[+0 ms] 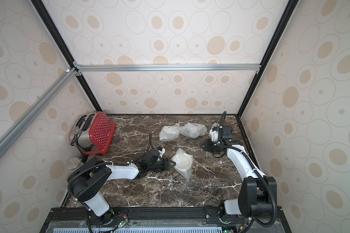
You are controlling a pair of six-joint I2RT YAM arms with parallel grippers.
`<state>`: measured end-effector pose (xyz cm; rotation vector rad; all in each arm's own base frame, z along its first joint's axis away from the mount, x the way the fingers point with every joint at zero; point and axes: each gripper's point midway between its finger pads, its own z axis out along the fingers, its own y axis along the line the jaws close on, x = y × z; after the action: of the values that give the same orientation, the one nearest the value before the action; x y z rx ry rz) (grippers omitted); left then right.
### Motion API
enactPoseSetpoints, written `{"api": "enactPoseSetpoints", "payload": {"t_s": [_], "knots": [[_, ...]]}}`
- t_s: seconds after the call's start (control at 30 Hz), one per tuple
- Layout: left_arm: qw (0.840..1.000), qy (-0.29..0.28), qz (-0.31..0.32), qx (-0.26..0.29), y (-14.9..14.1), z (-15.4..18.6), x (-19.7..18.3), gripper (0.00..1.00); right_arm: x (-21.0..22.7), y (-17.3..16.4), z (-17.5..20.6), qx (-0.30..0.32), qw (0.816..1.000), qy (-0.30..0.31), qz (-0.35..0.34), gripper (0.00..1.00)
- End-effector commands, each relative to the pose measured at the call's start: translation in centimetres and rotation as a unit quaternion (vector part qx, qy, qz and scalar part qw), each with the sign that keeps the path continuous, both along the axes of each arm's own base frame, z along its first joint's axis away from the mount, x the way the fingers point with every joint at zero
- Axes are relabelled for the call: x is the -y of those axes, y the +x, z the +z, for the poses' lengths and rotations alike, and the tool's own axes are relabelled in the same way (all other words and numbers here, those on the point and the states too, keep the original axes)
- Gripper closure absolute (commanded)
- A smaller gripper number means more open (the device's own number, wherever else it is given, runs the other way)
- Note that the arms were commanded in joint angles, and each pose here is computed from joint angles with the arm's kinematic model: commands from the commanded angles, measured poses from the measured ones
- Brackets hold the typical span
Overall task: Wrap bowls in bubble wrap
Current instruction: Tear off the tape using the Tape Cutter.
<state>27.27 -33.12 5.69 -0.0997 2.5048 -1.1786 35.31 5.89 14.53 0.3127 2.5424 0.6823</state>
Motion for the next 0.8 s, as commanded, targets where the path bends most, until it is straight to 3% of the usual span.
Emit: {"api": "enactPoseSetpoints", "payload": {"t_s": [0.0,0.13,0.43,0.6,0.77], "knots": [[1.000,0.007,-0.002,0.010,0.6,0.3,0.2,0.49,4.1,3.1,-0.8,0.000,0.997,0.020,-0.077,0.58],[1.000,0.011,-0.002,0.007,0.6,0.2,0.1,0.49,7.9,7.7,-2.1,0.004,0.992,0.031,-0.126,0.58],[1.000,0.008,-0.007,0.005,1.2,0.0,0.7,0.49,9.6,16.8,-5.0,0.005,0.989,0.080,-0.121,0.61],[1.000,0.008,-0.006,0.001,1.2,-0.2,0.6,0.49,9.8,19.2,-6.8,-0.010,0.988,0.096,-0.118,0.68],[1.000,0.009,-0.003,-0.001,1.3,-0.3,0.4,0.49,9.0,20.4,-7.5,-0.016,0.987,0.125,-0.099,0.68]]}}
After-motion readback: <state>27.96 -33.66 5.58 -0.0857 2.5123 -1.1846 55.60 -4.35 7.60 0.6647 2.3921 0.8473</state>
